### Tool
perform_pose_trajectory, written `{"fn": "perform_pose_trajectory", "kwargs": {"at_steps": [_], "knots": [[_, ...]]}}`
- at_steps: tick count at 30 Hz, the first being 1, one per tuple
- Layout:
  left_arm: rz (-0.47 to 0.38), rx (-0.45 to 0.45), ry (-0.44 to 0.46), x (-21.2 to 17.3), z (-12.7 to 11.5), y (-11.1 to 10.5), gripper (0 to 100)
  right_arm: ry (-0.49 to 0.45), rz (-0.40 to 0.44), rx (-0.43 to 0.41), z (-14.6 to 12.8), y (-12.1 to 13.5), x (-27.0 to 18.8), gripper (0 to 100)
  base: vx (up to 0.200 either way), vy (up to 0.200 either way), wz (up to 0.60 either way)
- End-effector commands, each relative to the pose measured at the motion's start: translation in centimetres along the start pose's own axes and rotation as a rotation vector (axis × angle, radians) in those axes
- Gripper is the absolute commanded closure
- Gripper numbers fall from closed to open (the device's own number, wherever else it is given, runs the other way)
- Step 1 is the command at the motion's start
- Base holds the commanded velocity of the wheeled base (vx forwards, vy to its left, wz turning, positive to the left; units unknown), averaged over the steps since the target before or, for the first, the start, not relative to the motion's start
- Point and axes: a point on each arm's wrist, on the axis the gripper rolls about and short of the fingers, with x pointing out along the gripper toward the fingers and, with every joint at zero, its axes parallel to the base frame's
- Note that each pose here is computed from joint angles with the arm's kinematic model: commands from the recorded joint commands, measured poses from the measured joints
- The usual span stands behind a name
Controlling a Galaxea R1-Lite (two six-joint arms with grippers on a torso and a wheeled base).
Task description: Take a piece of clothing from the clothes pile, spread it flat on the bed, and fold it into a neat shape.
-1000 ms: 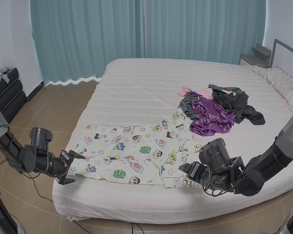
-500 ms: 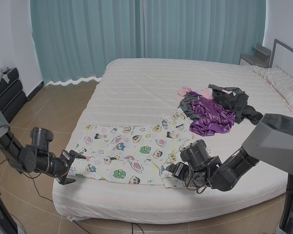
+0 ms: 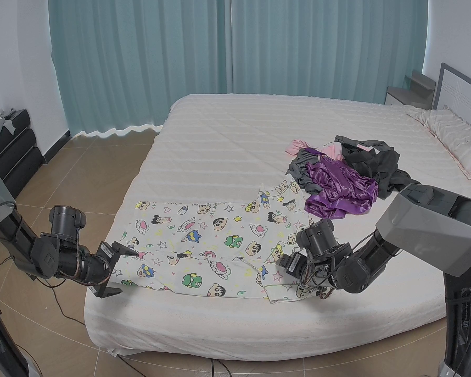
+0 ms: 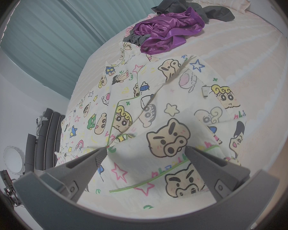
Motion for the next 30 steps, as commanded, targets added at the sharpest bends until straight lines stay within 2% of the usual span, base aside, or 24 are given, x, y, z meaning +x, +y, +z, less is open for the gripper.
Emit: {"fn": "perform_pose_trajectory", "kwargs": {"at_steps": [1, 3, 5, 6, 9, 13, 15, 18, 26, 30], "knots": [[0.003, 0.000, 0.001, 0.0, 0.0, 0.1, 0, -0.010, 0.016, 0.008, 0.4, 0.4, -0.7, 0, 0.000, 0.000, 0.00], [0.003, 0.000, 0.001, 0.0, 0.0, 0.1, 0, -0.048, 0.079, 0.040, 2.2, 1.3, -3.7, 0, 0.000, 0.000, 0.00], [0.003, 0.000, 0.001, 0.0, 0.0, 0.1, 0, -0.061, 0.097, 0.051, 3.1, 1.2, -4.9, 0, 0.000, 0.000, 0.00], [0.003, 0.000, 0.001, 0.0, 0.0, 0.1, 0, -0.063, 0.111, 0.059, 4.2, 0.5, -5.8, 0, 0.000, 0.000, 0.00], [0.003, 0.001, 0.001, 0.0, 0.0, 0.1, 0, -0.031, 0.113, 0.034, 5.0, -1.0, -6.3, 0, 0.000, 0.000, 0.00], [0.003, 0.001, 0.001, 0.0, 0.0, 0.1, 0, 0.023, 0.108, -0.021, 4.9, -2.8, -6.1, 0, 0.000, 0.000, 0.00], [0.003, 0.001, 0.001, 0.0, 0.0, 0.1, 0, 0.058, 0.144, -0.083, 5.2, -4.6, -5.5, 0, 0.000, 0.000, 0.00], [0.004, 0.001, 0.002, 0.0, 0.0, 0.1, 0, 0.079, 0.164, -0.125, 5.0, -5.5, -5.1, 0, 0.000, 0.000, 0.00], [0.004, 0.004, 0.003, 0.1, -0.1, 0.1, 0, 0.139, 0.125, -0.224, 3.5, -7.7, -1.7, 0, 0.000, 0.000, 0.00], [0.004, 0.004, 0.003, 0.1, -0.1, 0.1, 0, 0.144, 0.207, -0.282, 2.8, -8.1, -0.4, 0, 0.000, 0.000, 0.00]]}}
